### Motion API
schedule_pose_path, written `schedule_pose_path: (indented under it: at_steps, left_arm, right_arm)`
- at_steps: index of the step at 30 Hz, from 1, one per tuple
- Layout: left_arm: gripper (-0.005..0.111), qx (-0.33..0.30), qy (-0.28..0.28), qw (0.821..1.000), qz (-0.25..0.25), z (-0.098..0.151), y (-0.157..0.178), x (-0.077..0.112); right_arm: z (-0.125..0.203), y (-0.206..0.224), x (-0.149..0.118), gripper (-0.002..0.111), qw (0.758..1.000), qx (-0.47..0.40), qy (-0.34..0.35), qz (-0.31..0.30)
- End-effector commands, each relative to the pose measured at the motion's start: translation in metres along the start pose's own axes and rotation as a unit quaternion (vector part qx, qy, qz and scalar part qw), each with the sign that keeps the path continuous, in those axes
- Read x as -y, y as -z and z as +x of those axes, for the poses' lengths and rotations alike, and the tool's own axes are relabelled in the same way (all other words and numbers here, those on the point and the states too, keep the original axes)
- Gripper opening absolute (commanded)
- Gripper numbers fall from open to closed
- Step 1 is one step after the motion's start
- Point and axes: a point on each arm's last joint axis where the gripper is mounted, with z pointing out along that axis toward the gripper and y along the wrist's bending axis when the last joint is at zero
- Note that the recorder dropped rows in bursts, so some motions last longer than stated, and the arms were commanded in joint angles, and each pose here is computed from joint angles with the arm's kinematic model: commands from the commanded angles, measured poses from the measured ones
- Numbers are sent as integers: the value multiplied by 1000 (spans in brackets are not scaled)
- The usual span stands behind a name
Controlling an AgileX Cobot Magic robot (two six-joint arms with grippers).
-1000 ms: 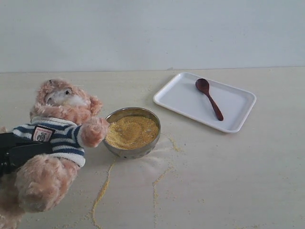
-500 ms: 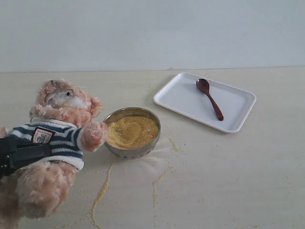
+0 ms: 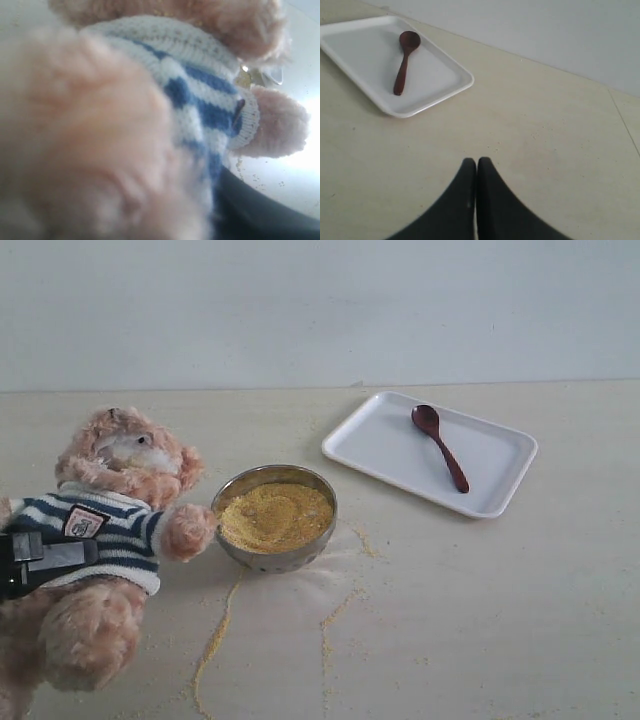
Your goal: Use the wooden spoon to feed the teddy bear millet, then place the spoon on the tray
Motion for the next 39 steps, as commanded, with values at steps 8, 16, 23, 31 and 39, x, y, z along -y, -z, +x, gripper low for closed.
schedule_pose_path:
  at_steps: [8,16,23,31,39]
  left_arm:
    - [5,-9,12,999,-34,-16,-17,-21]
    - [5,-15,17,999,-37,-21,-24,-29]
    - [5,-33,35,998,-38,-14,-31,-36]
    - [5,-41,42,998,-39,-11,-34,-39]
    - [12,-41,42,998,-39,-11,-34,-39]
  right_arm:
    - [0,0,0,0,1000,0,9,0]
    - [-1,0,-2,0,1000,6,7,-11]
    - [-3,0,-5,0,999,15,7,-29]
    - [-3,0,-6,0,999,17,7,-31]
    - [-3,0,-6,0,999,17,7,-31]
